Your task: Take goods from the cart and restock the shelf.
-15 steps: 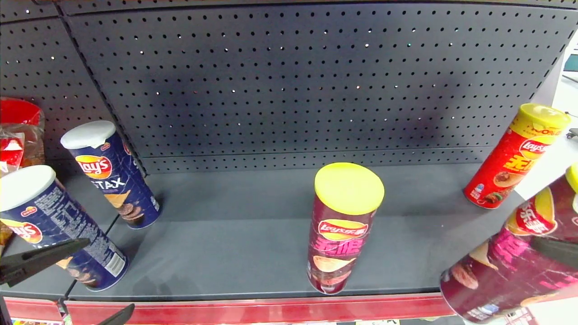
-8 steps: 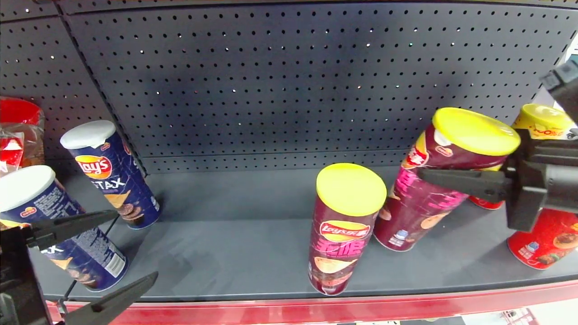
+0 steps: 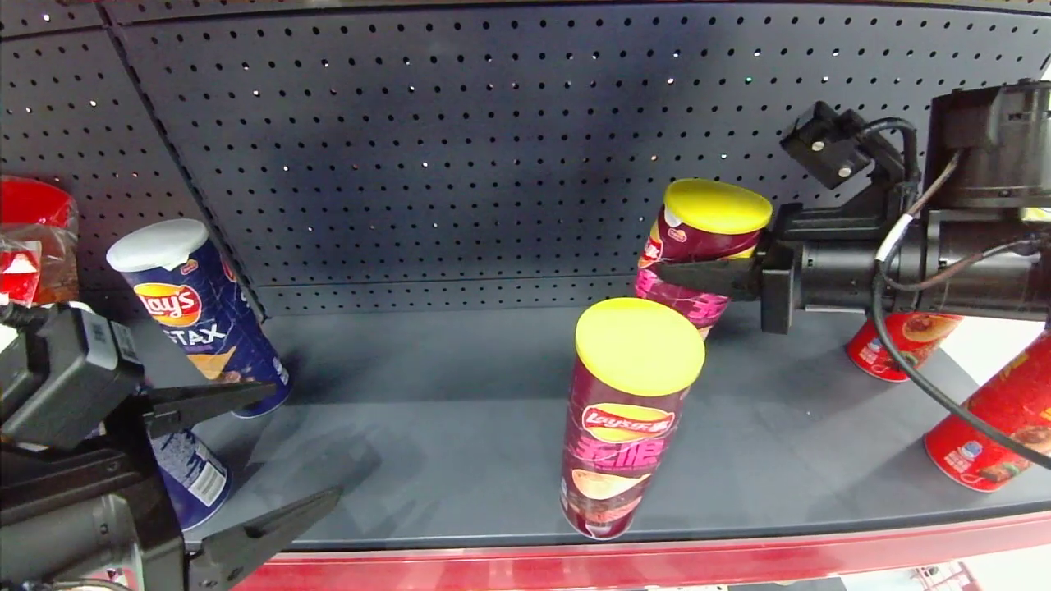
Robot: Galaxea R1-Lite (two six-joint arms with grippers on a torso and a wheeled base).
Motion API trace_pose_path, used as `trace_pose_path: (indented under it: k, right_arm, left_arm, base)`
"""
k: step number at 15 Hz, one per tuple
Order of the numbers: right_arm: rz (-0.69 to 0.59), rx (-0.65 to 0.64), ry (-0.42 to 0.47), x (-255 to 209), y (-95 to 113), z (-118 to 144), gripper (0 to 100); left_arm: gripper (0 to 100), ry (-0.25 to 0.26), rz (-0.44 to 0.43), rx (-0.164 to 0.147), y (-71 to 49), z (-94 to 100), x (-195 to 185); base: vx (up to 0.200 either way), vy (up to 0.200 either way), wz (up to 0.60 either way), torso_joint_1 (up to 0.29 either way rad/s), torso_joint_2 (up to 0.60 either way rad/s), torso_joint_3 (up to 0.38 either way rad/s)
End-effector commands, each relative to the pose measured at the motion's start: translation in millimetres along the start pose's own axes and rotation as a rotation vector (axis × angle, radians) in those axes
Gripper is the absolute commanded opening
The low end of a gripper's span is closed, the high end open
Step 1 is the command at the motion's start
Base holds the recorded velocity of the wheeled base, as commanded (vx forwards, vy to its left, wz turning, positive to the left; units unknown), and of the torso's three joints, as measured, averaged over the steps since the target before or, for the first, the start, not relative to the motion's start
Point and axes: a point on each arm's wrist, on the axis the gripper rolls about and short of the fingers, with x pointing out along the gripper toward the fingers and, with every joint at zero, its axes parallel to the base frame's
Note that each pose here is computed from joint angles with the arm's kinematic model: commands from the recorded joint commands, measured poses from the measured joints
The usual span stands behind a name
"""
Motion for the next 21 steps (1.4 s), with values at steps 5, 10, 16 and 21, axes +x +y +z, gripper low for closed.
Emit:
trace_pose_path:
  k: [5, 10, 16, 21]
  right_arm:
    - [0.018, 0.012, 0.028, 31.5, -14.1, -7.1, 0]
    - [0.048, 0.013, 0.037, 43.2, -9.1, -8.7, 0]
    - [0.049, 0.020, 0.044, 43.0, -8.3, -10.8, 100]
    - [0.006, 0.025, 0.057, 26.0, -0.1, -11.6, 100]
  left_arm:
    - [100, 0.028, -0.021, -0.050, 3.5, 4.6, 14.4]
    - [100, 0.038, -0.027, -0.066, 4.1, 5.3, 18.6]
    - [100, 0.038, -0.028, -0.084, 4.4, 6.6, 19.9]
    - [100, 0.053, -0.035, -0.086, 5.1, 5.7, 24.6]
  base:
    - [0.000, 0.000, 0.00, 0.000, 0.00, 0.000]
    - [0.000, 0.000, 0.00, 0.000, 0.00, 0.000]
    - [0.000, 0.000, 0.00, 0.000, 0.00, 0.000]
    - [0.000, 0.000, 0.00, 0.000, 0.00, 0.000]
